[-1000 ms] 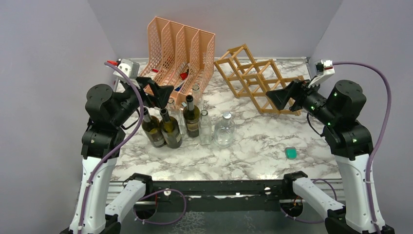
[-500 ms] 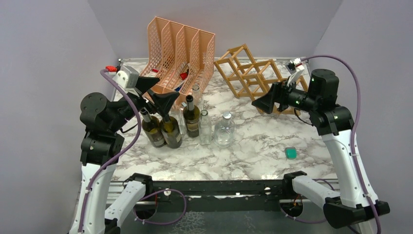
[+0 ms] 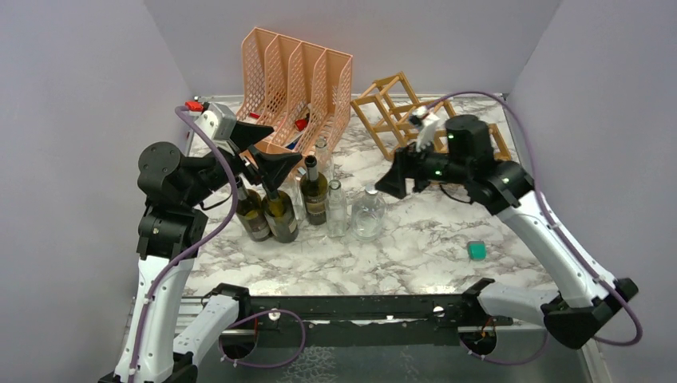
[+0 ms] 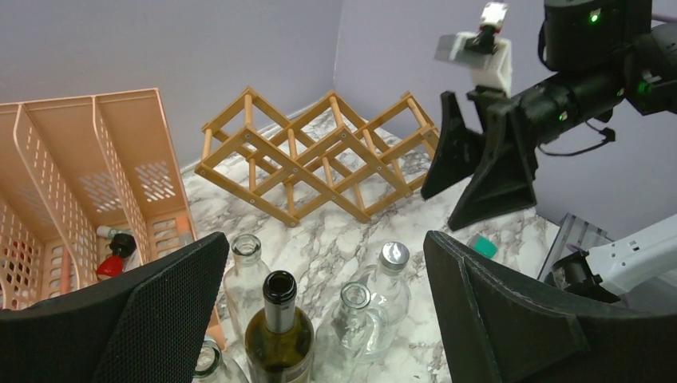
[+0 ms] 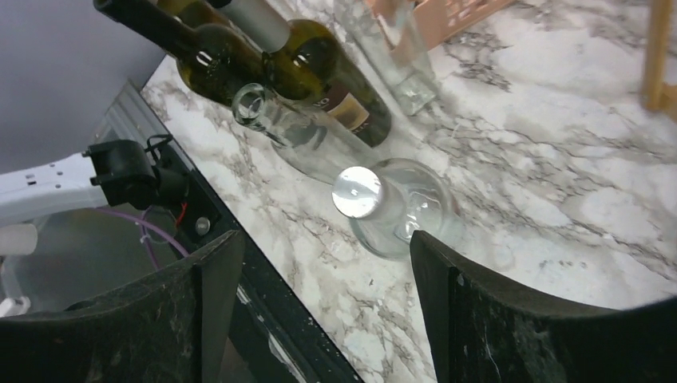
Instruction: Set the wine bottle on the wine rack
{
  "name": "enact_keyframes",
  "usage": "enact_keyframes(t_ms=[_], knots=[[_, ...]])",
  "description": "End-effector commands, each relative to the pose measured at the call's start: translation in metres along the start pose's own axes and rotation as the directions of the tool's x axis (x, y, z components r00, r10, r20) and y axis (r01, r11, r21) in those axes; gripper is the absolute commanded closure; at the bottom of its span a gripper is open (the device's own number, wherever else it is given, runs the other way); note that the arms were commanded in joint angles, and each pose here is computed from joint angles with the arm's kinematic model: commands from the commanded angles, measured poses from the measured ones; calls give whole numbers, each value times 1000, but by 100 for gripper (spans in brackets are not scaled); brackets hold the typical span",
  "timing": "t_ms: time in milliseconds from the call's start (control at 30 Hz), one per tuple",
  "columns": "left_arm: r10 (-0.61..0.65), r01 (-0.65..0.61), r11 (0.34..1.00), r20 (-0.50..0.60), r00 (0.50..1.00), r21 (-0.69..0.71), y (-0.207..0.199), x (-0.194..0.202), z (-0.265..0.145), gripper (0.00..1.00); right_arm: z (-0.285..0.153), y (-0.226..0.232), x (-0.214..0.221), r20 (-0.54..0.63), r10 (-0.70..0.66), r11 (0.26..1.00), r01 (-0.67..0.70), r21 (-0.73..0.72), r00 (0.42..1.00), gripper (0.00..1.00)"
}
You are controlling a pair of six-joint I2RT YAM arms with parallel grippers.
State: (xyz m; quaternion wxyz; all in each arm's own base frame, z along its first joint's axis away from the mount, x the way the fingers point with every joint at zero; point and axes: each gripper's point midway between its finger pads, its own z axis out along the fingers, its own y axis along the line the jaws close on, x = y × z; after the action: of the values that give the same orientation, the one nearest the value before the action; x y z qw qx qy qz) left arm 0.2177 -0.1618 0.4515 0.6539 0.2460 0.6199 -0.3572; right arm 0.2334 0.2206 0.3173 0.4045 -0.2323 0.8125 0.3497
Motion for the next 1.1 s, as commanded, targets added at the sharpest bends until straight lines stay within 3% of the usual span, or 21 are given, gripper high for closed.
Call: enact_keyframes(t_ms=[0,200,500,1067], knots=[[5,-5,1000,23,1000,21,-4,-6,2,1,37,22,-10,2,-95,995,94,32,996,22],[4,-3,1000,38,999,-27,2,-9,0,1,85,63,-3,-28,-235,972,234,-22,972,23],[-21,23,999,35,999,-41,4,-4,0,1,125,65,5,-35,-305,952,304,-35,952,30],[-57,57,998,2,998,29,-6,3,2,1,145,65,27,-64,-380,924,376,-64,923,46]])
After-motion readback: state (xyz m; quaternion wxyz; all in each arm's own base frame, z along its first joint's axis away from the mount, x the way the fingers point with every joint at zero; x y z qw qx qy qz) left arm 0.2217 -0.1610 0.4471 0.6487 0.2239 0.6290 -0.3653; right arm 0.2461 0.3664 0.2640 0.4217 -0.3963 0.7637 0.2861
